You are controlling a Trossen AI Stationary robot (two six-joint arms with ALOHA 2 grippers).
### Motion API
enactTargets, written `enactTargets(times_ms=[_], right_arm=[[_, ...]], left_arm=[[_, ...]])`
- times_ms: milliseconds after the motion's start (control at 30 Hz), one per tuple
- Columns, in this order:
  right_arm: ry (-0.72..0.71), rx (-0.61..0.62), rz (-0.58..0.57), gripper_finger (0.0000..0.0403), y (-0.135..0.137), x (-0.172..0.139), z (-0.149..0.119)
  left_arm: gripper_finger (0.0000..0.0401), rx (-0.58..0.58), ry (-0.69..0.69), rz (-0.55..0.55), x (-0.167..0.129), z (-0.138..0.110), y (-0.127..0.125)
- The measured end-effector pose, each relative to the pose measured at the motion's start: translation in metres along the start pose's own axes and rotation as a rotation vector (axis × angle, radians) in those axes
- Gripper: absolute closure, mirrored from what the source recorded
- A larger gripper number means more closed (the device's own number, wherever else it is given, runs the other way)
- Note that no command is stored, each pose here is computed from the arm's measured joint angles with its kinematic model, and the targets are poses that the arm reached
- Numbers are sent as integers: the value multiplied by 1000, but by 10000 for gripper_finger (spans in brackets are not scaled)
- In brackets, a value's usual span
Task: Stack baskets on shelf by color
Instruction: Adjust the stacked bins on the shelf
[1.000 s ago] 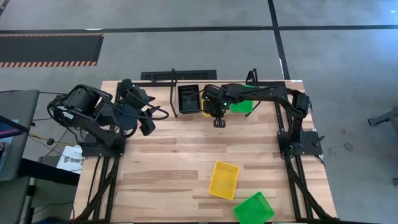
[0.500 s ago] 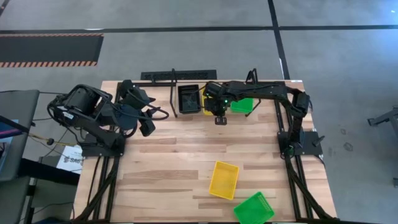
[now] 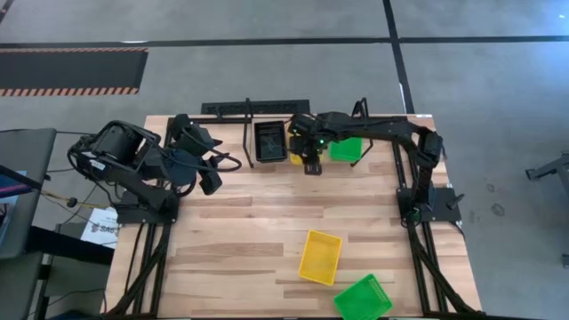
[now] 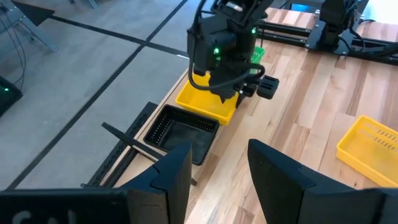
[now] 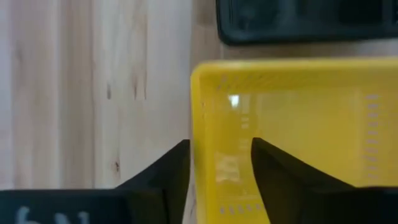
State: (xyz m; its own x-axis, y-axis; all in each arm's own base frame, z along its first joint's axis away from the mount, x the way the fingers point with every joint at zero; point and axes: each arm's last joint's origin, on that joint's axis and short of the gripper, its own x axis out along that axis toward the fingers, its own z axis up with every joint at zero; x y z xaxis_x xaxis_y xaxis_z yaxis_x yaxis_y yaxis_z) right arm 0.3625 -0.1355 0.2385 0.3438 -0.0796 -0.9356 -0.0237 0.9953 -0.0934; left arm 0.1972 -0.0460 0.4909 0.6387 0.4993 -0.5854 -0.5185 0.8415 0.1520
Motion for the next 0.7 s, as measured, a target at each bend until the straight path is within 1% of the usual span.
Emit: enactTargets(times_ms=[167,267,500,600,700], right_arm=[[-14,8,-1,189,0,-29,14],[50,31,23,185,2,-43,13],[360,187,88,187,-4,-51,-23],[438,261,100,186,-10,-48,-35],[478,317,105,186,-16,-50,-45]], left_arm=[[255,0,0,0,0,0,0],[255,0,1,-2,0,0,0],[255,10,1,-3,0,0,0],[255,22,1,-2,0,0,0],[255,22,1,-2,0,0,0]])
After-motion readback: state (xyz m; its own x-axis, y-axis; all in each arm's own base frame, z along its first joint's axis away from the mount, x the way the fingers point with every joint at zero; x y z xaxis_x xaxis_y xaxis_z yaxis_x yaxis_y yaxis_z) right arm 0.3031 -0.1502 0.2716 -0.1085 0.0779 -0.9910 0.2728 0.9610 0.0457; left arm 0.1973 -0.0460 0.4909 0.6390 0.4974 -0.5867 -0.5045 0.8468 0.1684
